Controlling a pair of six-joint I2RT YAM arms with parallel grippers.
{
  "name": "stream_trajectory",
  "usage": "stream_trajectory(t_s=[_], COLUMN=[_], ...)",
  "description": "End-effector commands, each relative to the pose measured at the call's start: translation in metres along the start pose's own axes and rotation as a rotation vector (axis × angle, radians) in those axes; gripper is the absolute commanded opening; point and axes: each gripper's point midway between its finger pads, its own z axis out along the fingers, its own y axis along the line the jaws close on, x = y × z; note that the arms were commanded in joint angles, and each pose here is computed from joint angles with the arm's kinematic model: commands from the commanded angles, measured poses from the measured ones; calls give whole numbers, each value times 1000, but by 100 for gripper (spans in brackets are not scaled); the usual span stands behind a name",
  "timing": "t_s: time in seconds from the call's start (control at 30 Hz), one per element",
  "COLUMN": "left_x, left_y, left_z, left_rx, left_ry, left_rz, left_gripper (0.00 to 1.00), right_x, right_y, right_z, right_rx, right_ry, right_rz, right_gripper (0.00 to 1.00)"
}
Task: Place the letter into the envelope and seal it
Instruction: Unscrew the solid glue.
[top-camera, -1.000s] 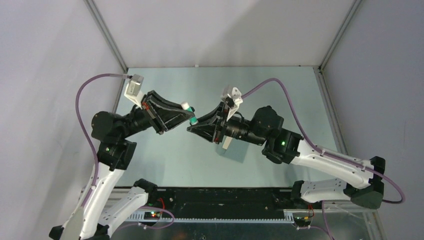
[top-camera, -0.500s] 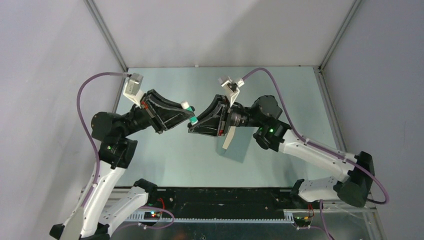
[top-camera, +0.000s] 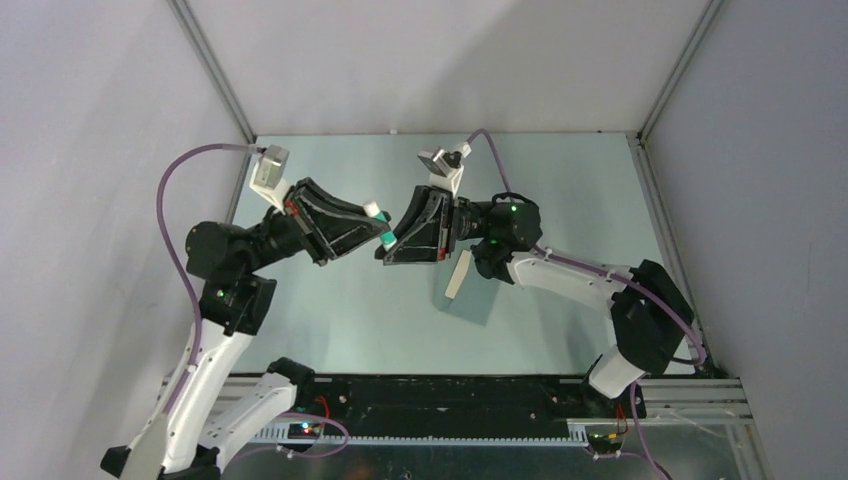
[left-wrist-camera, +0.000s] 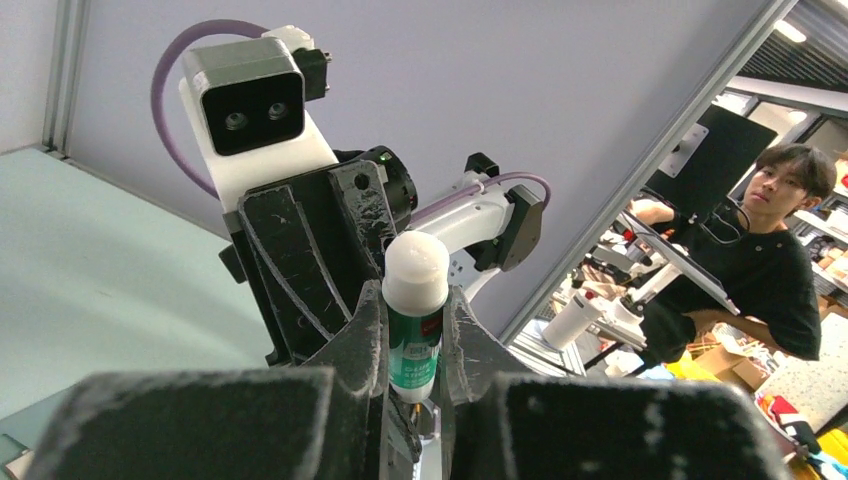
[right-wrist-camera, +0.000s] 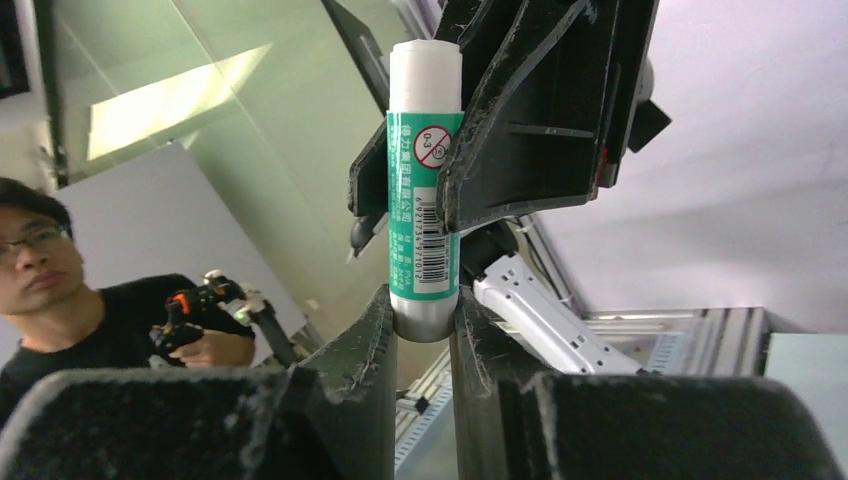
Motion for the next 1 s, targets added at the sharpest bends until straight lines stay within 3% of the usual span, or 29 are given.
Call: stream_trajectory(t_s=[0.0, 0.17, 0.2, 0.23, 0.3, 0.37, 0.43, 0.57, 0.73, 0.97], left_x=[0, 1, 0, 0, 0, -1, -1, -3, -3, -3], left_y=[-20, -23, -23, -22, -22, -22, -20, -13, -9, -7], left_z=[-4, -4, -4, -4, -4, -3, -3, -3, -3, -2], left_rx=[69, 82, 82, 80, 80, 77, 63, 23, 1, 2], left_ry=[12, 15, 14, 13, 13, 14, 11, 1, -3, -7], left_rz=[36, 43, 43, 42, 43, 42, 39, 39, 35, 28], left_gripper=[0, 0, 0, 0, 0, 0, 0, 0, 0, 0], right_x=[-1, 2, 2, 2, 1, -2, -5, -6, -4, 0], right_y=[14, 9, 10, 11, 13, 14, 10, 0, -20, -19], right_z=[-4, -4, -4, -5, -6, -8, -11, -17, -31, -21], right_rx=[-72, -70, -71, -73, -70, -51, -2, 167, 549, 726], right_ry=[14, 37, 41, 46, 42, 14, -20, -70, -84, 10], right_rz=[24, 62, 66, 63, 55, 44, 27, -52, -277, -473], right_gripper=[0, 4, 9, 23, 42, 56, 63, 69, 74, 75])
